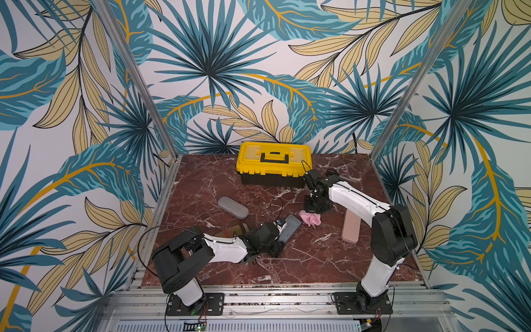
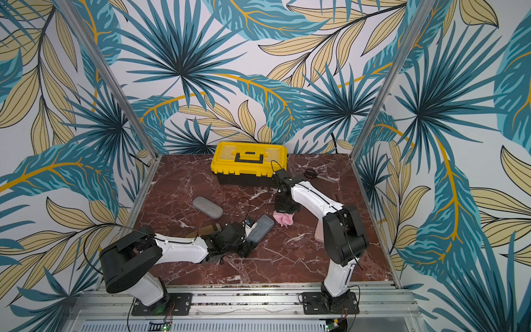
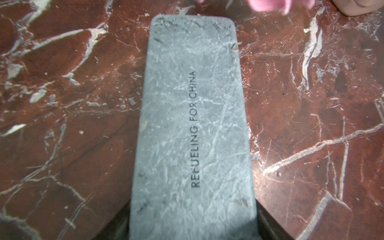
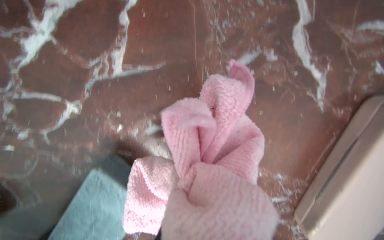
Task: Wipe the eyeglass case
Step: Wipe the dirt from the eyeglass case, then place the cleaning item at the center of the board.
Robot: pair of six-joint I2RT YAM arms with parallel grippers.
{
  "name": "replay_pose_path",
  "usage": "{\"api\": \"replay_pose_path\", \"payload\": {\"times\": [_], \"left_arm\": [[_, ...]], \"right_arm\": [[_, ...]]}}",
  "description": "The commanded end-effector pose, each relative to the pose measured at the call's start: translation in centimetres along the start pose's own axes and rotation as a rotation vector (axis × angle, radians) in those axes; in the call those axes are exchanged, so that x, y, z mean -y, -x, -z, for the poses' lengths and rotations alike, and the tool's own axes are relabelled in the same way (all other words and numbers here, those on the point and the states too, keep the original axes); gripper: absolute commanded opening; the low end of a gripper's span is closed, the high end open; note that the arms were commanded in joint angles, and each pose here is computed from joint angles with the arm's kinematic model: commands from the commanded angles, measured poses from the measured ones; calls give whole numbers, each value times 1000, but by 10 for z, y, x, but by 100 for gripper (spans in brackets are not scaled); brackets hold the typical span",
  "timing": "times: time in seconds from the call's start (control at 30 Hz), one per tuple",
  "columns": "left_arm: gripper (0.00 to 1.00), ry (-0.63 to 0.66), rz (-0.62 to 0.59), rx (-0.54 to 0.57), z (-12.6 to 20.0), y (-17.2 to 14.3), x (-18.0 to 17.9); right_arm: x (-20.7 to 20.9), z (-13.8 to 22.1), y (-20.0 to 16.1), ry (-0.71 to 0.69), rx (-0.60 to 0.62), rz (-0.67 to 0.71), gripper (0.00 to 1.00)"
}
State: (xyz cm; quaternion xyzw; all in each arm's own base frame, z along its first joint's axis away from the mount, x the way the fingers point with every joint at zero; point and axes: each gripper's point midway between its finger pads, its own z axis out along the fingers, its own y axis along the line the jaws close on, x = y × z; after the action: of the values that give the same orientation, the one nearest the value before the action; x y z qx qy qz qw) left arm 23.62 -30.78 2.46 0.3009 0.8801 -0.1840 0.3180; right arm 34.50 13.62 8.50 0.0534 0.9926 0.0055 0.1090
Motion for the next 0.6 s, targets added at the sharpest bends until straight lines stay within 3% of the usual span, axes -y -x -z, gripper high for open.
{"api": "replay_pose_path", "payload": {"times": [0.0,0.17,0.33,0.43,0.57], "left_arm": [[82,-32,40,-117,5,-26,8],[94,-102,49,-129,12,-19,26],[95,-210,83,-105,15,-7,50],[95,-285,69,-70,9,17,72],[95,-277,3,-70,-1,39,85]], "right_arm": [[6,-19,-31,-2,-94,-25,0],[-14,-39,-24,54,-126,-44,0],[-50,-37,-5,113,-129,12,0],[-80,-33,1,145,-137,75,0],[-120,-31,-3,252,-173,121,0]]}}
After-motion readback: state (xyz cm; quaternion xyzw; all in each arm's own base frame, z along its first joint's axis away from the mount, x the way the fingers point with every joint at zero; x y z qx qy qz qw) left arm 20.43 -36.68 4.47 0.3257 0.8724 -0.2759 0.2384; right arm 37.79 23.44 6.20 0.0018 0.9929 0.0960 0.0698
